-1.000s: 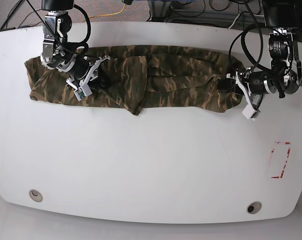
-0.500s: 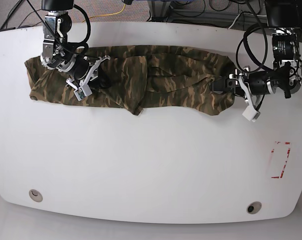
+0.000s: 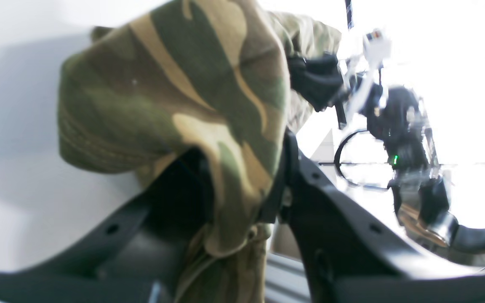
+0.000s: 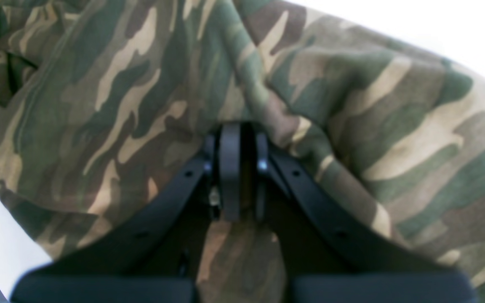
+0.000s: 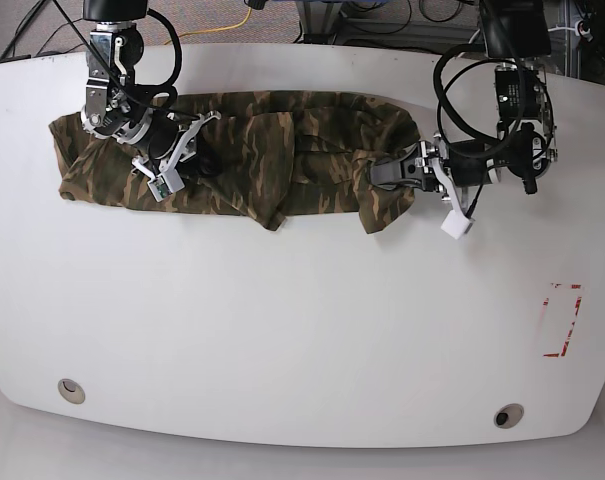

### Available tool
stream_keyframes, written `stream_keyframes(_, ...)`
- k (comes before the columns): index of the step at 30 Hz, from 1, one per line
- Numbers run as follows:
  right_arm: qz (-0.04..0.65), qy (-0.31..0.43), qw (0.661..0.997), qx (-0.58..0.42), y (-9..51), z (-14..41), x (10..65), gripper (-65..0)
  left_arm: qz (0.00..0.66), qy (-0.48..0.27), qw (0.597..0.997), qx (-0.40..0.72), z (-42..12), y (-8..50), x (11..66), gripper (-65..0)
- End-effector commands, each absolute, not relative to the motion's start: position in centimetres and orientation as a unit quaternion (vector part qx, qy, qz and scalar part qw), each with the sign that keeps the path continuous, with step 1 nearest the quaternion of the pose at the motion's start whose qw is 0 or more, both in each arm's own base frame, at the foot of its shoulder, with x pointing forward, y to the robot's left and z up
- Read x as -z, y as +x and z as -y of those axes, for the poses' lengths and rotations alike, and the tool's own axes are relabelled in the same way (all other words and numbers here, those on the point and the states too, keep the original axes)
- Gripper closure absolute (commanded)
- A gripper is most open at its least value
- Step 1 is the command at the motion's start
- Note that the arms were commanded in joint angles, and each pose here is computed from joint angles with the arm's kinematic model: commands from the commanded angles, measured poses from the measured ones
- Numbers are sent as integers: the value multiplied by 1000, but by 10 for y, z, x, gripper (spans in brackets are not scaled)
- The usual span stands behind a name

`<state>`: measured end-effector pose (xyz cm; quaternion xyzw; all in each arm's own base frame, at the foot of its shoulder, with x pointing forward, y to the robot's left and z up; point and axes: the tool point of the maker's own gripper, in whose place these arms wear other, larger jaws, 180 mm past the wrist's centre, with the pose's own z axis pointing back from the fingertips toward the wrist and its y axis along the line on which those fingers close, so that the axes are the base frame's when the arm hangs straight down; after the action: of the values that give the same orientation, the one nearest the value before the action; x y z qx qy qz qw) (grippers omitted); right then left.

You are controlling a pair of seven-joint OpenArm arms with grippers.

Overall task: Layout the t-shirt on the table in an organized manner, then fold the t-shirt properly
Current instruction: 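Fold the strip end with the left gripper toward the right gripper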

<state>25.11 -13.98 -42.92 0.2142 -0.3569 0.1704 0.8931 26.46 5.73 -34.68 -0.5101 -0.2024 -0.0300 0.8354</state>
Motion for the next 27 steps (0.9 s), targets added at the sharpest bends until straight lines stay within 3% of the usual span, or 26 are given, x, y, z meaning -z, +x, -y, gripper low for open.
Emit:
stream_keyframes(1, 326, 190, 908, -184, 242, 149, 439, -44, 223, -540, 811, 27, -44, 279, 330, -103)
stream_keyframes(11, 326, 190, 907, -185, 242, 149, 439, -44, 206, -588, 782, 31, 1, 289, 321, -103)
stream_keyframes(27, 328, 191, 907, -183, 243, 149, 439, -44, 179, -591, 783, 81, 43, 283, 320, -106)
